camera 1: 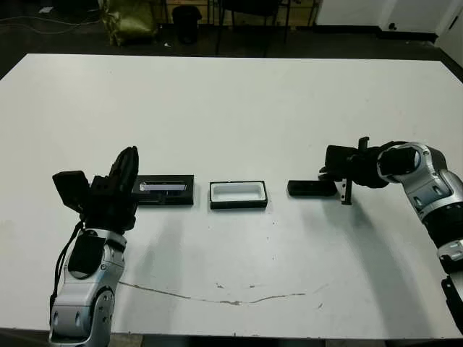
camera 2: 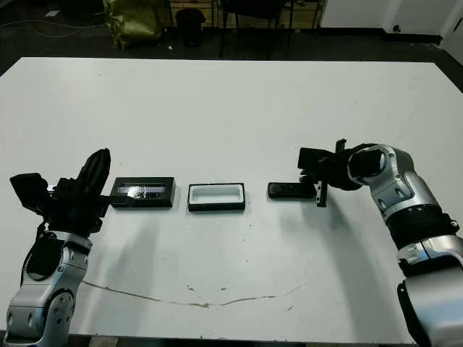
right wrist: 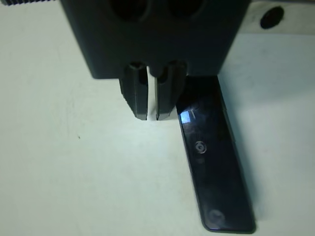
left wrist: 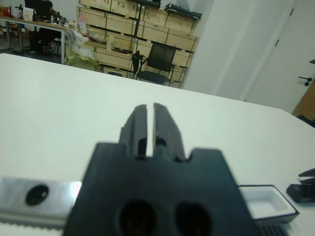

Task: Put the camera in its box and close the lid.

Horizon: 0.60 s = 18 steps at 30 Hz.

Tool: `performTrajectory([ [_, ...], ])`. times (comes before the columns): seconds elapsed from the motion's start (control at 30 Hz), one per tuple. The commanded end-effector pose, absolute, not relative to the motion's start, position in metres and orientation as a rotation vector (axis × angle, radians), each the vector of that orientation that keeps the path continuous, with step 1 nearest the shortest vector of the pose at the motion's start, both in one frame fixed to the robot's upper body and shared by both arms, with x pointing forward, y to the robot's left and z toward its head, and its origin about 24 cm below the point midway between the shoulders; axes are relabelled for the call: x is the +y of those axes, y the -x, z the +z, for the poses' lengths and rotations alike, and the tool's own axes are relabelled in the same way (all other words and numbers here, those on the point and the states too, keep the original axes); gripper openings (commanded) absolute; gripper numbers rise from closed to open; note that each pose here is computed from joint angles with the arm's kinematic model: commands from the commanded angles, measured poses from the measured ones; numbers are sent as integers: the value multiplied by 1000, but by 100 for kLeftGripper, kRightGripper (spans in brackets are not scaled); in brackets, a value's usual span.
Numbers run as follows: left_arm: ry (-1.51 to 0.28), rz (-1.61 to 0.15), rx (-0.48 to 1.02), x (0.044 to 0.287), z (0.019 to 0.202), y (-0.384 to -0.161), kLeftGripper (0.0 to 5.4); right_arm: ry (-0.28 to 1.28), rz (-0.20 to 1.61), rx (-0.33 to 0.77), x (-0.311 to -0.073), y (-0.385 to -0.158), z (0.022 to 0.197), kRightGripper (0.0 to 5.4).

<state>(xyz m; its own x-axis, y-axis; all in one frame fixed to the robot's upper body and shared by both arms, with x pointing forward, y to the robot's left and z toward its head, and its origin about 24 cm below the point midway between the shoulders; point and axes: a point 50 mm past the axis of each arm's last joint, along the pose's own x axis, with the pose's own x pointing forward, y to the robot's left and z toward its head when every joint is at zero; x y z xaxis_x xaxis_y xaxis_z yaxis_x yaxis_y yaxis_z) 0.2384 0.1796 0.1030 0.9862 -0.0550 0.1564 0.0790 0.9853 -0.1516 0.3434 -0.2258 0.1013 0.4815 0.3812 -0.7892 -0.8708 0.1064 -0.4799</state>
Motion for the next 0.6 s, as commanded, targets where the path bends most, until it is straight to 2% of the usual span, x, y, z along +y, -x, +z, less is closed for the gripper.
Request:
performTrajectory([
  [0.03,155,-57,-123,183,96,-236,4,1106,1037,625,-232,-332,87,0],
  [0.27,151,-51,-115,183,95,-236,4,1071,1044,627,-236,-329,89,0],
  [0.6,161,-57,-113,183,93,-236,4,1065,1028,681,-234,-327,102,0],
])
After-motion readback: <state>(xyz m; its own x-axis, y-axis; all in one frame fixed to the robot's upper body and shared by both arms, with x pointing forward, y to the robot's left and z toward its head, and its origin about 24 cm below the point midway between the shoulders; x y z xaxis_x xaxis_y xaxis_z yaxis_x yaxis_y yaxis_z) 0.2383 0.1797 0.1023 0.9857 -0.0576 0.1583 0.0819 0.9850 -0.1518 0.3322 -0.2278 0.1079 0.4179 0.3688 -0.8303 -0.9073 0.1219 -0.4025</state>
